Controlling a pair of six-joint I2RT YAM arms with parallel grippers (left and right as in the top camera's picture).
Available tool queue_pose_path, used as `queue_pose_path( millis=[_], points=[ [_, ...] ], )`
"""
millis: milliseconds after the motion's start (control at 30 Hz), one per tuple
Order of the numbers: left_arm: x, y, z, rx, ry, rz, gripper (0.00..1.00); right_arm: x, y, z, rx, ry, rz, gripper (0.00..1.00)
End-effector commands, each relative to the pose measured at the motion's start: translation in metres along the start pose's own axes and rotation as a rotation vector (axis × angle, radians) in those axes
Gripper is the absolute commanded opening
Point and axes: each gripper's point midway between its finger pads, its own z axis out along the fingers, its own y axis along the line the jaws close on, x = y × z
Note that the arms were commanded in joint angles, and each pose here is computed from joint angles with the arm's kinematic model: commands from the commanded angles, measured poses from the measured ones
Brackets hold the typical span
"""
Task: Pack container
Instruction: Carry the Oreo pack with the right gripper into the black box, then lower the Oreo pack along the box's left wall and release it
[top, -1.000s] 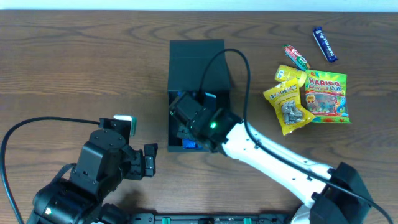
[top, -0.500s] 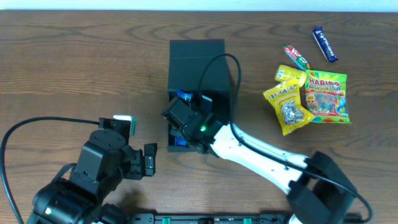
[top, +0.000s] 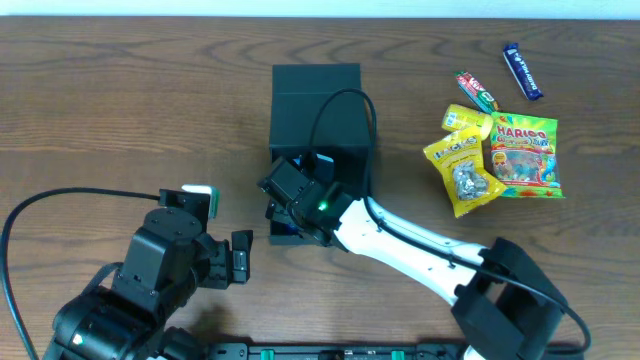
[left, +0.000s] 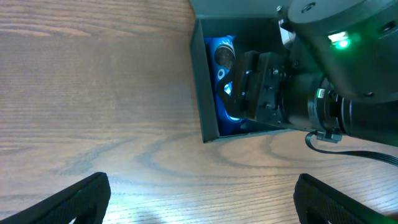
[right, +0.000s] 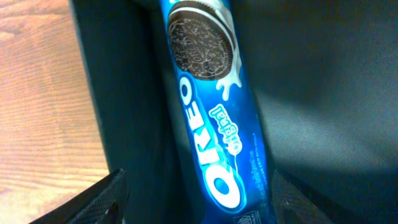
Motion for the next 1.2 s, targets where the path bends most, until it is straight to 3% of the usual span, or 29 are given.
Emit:
queue_pose_path(
  millis=[0, 67, 100, 133, 200, 600, 733, 1167],
  points=[
    [-0.007, 0.000, -0.005, -0.002, -0.024, -0.007, 0.95, -0.009, 0.012, -0.024, -0.058, -0.037, -0.066, 0.73],
    [-0.007, 0.000, -0.005, -0.002, -0.024, -0.007, 0.95, -0.015, 0.010, -0.033, -0.055, -0.065, -0.094, 0.69],
    [-0.006, 0.000, -0.005, -0.002, -0.024, -0.007, 0.95, -0.018, 0.007, -0.037, -0.042, -0.083, -0.103, 0.57],
    [-0.006, 0.000, -0.005, -0.002, -0.024, -0.007, 0.95, -0.021, 0.001, -0.040, -0.018, -0.103, -0.107, 0.31],
    [-0.006, 0.000, -0.005, -0.002, -0.024, -0.007, 0.95, -0.026, -0.011, -0.042, 0.036, -0.129, -0.111, 0.01],
    [-0.006, 0.000, -0.005, -0.002, -0.023, -0.007, 0.95, -0.013, -0.047, 0.014, 0.214, -0.060, -0.189, 0.01],
    [-0.007, 0.000, -0.005, -0.002, -0.024, -0.007, 0.95, -0.011, -0.037, 0.029, 0.179, -0.047, -0.297, 0.01],
    [-0.006, 0.000, -0.005, -0.002, -0.024, -0.007, 0.95, -0.007, -0.026, 0.047, 0.084, 0.030, -0.360, 0.01]
  ],
)
